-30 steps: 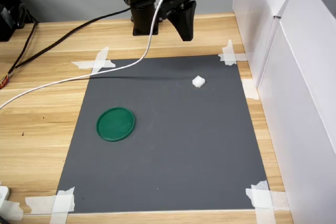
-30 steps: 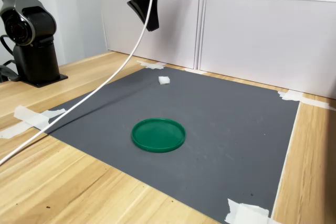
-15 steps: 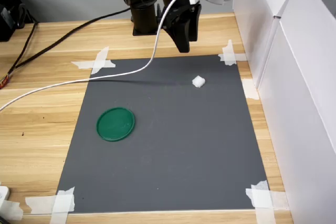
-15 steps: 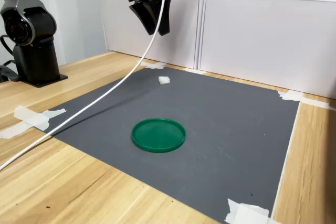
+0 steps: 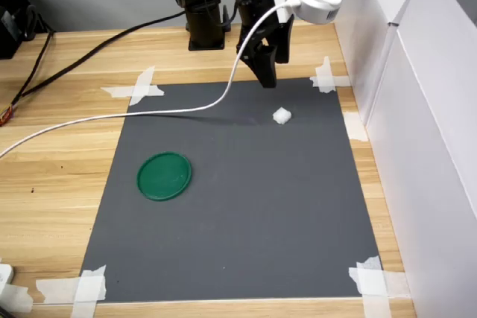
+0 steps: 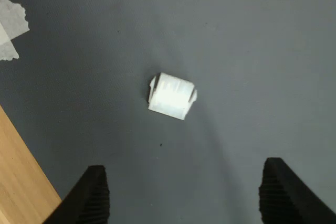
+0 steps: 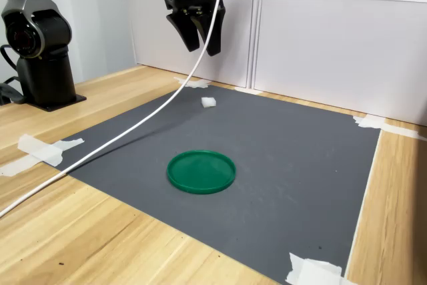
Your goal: Grasp a white terminal and put it in the green lid.
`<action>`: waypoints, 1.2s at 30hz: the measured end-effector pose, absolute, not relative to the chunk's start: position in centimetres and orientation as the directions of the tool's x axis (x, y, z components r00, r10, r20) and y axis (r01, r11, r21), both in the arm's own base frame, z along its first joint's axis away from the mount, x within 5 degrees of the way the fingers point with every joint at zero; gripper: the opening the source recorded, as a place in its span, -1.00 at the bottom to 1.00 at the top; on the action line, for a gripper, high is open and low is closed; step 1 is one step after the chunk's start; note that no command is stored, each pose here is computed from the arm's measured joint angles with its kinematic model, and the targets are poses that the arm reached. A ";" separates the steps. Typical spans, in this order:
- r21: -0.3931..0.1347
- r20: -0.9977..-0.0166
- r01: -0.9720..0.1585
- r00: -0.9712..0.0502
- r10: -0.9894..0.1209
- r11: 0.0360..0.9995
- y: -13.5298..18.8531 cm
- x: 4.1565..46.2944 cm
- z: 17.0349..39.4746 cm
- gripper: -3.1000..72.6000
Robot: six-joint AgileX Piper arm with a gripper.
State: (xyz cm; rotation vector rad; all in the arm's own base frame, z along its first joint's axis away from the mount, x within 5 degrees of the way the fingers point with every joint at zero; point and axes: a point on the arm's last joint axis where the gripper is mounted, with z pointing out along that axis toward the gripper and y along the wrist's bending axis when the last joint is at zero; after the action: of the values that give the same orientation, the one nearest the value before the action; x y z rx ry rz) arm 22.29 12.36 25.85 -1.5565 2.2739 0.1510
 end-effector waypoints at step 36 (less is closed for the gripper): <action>-0.144 -0.278 -0.922 -0.311 -0.909 0.360 14.3 23.2 18.2 0.93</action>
State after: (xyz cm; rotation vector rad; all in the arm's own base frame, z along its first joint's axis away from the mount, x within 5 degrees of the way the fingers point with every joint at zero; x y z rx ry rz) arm 23.22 14.32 18.15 -1.6181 2.3162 0.0596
